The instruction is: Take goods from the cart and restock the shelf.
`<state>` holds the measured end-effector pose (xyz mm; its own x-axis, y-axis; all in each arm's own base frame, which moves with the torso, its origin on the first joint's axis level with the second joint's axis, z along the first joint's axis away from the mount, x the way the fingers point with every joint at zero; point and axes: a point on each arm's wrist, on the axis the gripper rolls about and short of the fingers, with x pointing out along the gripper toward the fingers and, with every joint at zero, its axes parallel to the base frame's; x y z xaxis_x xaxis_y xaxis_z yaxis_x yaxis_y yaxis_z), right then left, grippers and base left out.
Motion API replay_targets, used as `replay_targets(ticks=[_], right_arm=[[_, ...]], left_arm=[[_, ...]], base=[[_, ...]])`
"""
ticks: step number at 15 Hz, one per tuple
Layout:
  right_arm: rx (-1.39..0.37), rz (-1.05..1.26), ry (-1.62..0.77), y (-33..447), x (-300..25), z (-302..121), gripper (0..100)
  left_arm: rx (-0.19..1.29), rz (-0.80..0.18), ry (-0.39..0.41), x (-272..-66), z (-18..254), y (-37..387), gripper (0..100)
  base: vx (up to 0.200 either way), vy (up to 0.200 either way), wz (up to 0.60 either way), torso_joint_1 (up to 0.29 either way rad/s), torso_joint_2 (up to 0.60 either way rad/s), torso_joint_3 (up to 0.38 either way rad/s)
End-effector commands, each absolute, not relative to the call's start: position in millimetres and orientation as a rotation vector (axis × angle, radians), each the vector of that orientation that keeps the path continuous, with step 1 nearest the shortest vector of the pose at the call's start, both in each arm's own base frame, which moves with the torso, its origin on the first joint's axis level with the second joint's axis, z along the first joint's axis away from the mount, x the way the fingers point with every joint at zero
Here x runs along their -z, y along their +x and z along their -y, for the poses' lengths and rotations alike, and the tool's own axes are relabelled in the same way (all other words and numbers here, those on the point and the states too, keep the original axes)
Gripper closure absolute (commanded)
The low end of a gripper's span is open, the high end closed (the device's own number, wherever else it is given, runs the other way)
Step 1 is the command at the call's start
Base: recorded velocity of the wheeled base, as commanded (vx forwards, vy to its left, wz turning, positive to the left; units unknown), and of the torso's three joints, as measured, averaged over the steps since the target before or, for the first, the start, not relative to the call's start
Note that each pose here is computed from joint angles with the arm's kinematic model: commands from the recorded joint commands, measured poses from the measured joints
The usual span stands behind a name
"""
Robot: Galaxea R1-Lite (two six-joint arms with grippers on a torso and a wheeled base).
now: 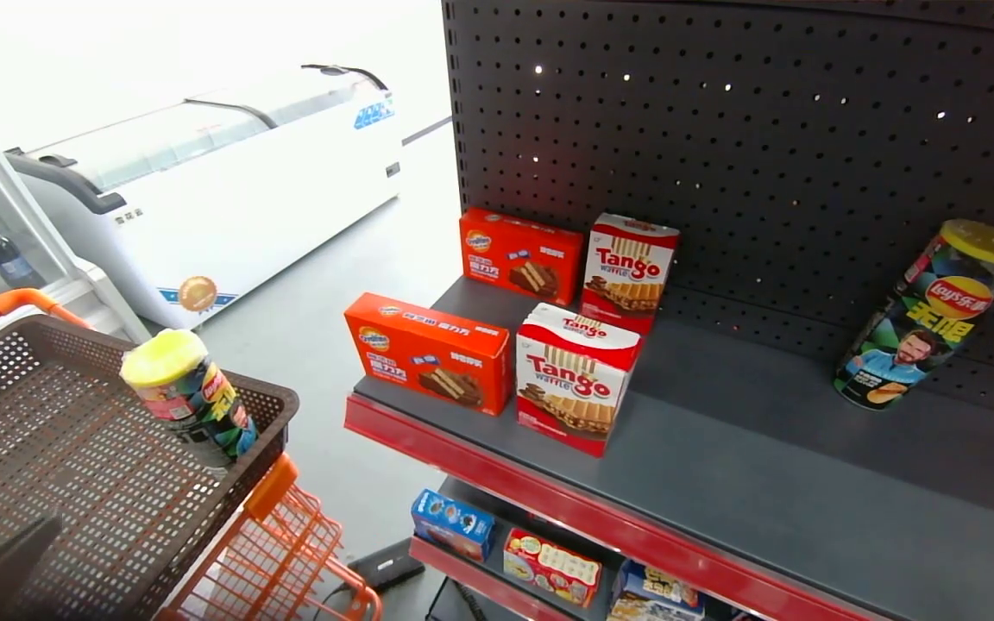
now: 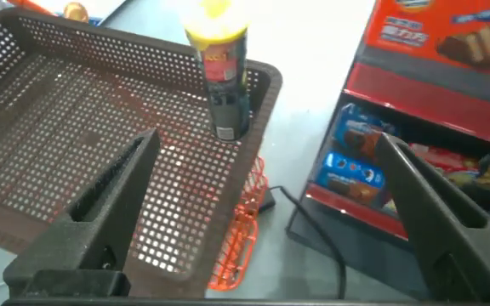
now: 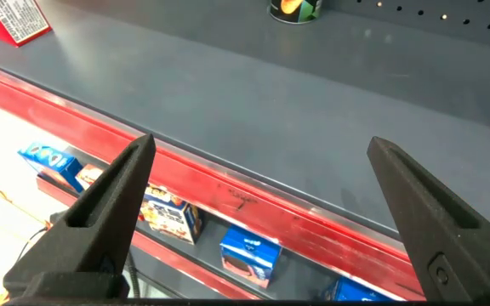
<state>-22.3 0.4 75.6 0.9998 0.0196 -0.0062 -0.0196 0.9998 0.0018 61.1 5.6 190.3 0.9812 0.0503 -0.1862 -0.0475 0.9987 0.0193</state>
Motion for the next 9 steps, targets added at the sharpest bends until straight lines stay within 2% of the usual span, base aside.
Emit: replay_targets(ticks=[1, 2, 6, 9], right_arm=[[-0.02, -0.006, 0.002, -22.3, -75.6, -0.4, 0], [-0.02, -0.006, 0.002, -22.3, -75.6, -0.4, 0], [-0.02, -0.006, 0.002, -22.3, -75.6, -0.4, 0], [-0.02, -0.006, 0.002, -22.3, -75.6, -0.4, 0]], left_arm=[[-0.11, -0.383, 0.057, -175.6, -34.6, 142.6, 0], [-0.08, -0.394, 0.097, -167.2, -36.0, 156.6, 0], [-0.111, -0.377, 0.118, -131.3, -44.6, 192.8, 0], [-0.113, -0.335, 0.128, -121.1, -47.3, 210.6, 0]], base=[[0.0, 0.0, 0.0, 0.0, 0.0, 0.0], [0.0, 0.0, 0.0, 0.0, 0.0, 0.0], [0.0, 0.0, 0.0, 0.0, 0.0, 0.0], [0.0, 0.0, 0.0, 0.0, 0.0, 0.0]])
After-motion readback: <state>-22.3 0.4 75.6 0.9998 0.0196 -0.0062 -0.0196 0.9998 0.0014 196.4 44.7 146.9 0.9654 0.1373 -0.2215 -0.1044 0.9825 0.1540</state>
